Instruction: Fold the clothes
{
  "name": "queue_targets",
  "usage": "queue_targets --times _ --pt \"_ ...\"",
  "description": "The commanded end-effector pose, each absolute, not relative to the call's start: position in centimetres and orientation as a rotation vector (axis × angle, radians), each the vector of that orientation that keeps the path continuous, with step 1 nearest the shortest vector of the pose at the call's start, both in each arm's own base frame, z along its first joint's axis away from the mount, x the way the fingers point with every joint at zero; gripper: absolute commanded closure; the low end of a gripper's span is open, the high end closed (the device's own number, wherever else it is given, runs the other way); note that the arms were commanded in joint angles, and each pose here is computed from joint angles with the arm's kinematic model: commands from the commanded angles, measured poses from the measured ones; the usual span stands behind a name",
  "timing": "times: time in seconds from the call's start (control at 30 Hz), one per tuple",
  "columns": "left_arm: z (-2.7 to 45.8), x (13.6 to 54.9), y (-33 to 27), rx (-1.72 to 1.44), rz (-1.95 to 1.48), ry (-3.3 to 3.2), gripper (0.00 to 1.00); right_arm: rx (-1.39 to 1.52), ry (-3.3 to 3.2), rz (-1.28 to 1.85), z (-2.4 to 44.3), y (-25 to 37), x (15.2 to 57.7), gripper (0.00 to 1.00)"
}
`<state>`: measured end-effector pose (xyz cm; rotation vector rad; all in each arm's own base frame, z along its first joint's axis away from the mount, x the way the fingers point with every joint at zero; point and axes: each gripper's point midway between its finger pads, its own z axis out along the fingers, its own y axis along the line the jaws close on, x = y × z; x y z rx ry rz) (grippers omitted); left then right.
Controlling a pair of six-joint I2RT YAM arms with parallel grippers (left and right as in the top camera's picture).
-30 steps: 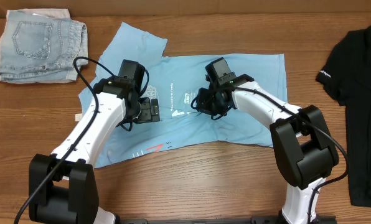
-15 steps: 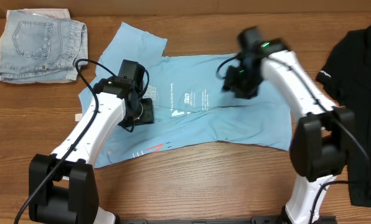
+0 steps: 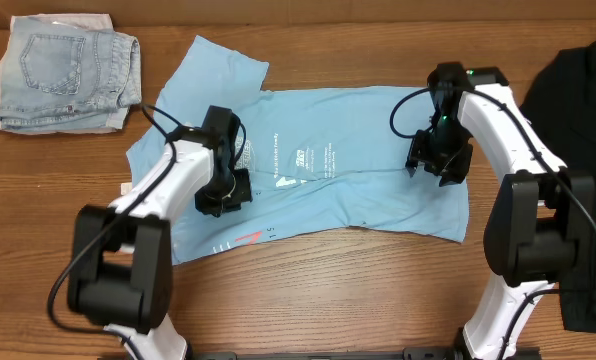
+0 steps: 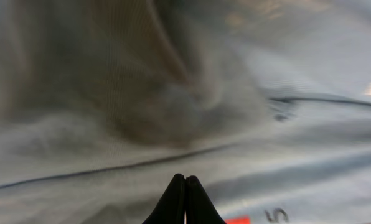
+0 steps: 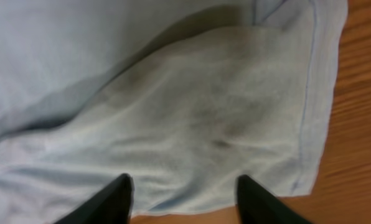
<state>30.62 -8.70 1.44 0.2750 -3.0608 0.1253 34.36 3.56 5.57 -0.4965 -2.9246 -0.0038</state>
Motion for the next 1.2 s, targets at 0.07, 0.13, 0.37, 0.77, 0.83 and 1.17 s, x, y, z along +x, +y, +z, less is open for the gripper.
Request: queue_targets --times 0.07,0.13,0.37,0.77,0.83,1.17 --pt "-0.4 29.8 -6.8 0.451 0.084 -2.964 0.96 -0.539 -2.934 0.033 3.7 3.2 34.2 0.8" --pt "-0.4 29.8 -5.3 0.491 0.037 -2.961 0.96 -0.544 -2.942 0.046 2.8 2.9 34.1 0.84" --pt "-1.1 28.7 -1.3 0.621 -0.076 -2.895 0.96 -0.701 -2.882 0.048 -0.5 0.8 32.3 0.87" --pt "-1.4 26.7 -0.5 0.657 -0.097 -2.82 0.96 -0.857 -2.752 0.14 -1.6 -1.2 29.1 0.96" --pt "-1.2 26.2 -0.6 0.656 -0.099 -2.798 0.96 -0.882 -2.733 0.148 -1.5 -1.2 28.8 0.96" --pt "1.8 25.0 -1.6 0.675 -0.123 -2.805 0.96 -1.011 -2.717 0.247 2.2 -2.2 27.6 0.96"
